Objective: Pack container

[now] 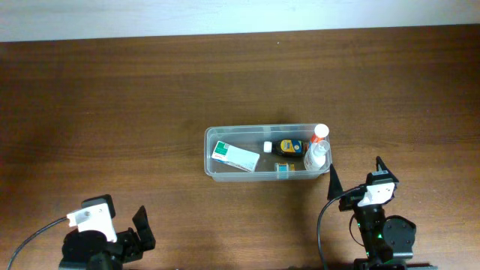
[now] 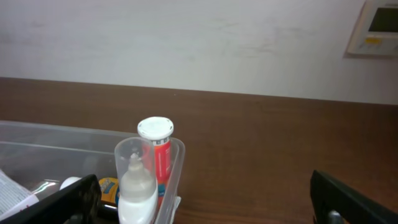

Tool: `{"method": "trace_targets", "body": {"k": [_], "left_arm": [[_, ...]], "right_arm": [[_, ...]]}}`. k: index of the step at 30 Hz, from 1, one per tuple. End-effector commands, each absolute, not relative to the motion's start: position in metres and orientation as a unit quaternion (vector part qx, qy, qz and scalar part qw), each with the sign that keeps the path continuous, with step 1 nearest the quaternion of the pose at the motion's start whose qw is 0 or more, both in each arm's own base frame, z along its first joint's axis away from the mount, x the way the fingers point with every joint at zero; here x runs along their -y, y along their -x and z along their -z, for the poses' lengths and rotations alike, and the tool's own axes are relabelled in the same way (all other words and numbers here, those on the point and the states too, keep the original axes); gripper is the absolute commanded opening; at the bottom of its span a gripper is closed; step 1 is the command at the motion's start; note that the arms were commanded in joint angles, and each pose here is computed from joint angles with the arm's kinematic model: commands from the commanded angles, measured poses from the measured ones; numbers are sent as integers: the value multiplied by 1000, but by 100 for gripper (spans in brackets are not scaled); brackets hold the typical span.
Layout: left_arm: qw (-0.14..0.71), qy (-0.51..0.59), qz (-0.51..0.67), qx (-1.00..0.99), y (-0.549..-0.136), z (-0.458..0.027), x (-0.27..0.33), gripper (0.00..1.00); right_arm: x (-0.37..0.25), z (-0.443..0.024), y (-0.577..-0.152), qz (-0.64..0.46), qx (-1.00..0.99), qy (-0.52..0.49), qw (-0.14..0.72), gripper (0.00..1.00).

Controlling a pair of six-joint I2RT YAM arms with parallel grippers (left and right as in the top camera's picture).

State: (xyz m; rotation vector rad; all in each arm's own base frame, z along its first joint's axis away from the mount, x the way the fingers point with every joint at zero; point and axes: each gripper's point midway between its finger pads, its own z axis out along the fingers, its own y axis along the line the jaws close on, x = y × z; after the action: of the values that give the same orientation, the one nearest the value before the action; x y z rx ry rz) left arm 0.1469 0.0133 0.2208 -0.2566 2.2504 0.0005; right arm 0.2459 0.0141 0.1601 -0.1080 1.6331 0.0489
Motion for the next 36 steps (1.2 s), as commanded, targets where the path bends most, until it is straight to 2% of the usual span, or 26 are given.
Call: {"method": "trace_targets", "body": {"k": [1,15,25,30,36], "left_arm": [[428,100,-3,-898,-146,-222,-14,100],[428,100,-3,-898,-146,-222,-14,99],[487,160,-30,-858,-137,-218,-36,99],[531,167,-22,-831,-161,-194,-37,99],[623,143,8,-769,-216,-179,-30,99]], "right_arm": [[-15,-157,-246,-20,-731,50,680,98],[-15,-157,-246,-20,-731,50,680,98],[-15,-157,-246,-20,-731,50,680,99],[-15,-157,-246,-20,-731,50,680,98],[-15,-157,-246,-20,-731,50,680,98]]}}
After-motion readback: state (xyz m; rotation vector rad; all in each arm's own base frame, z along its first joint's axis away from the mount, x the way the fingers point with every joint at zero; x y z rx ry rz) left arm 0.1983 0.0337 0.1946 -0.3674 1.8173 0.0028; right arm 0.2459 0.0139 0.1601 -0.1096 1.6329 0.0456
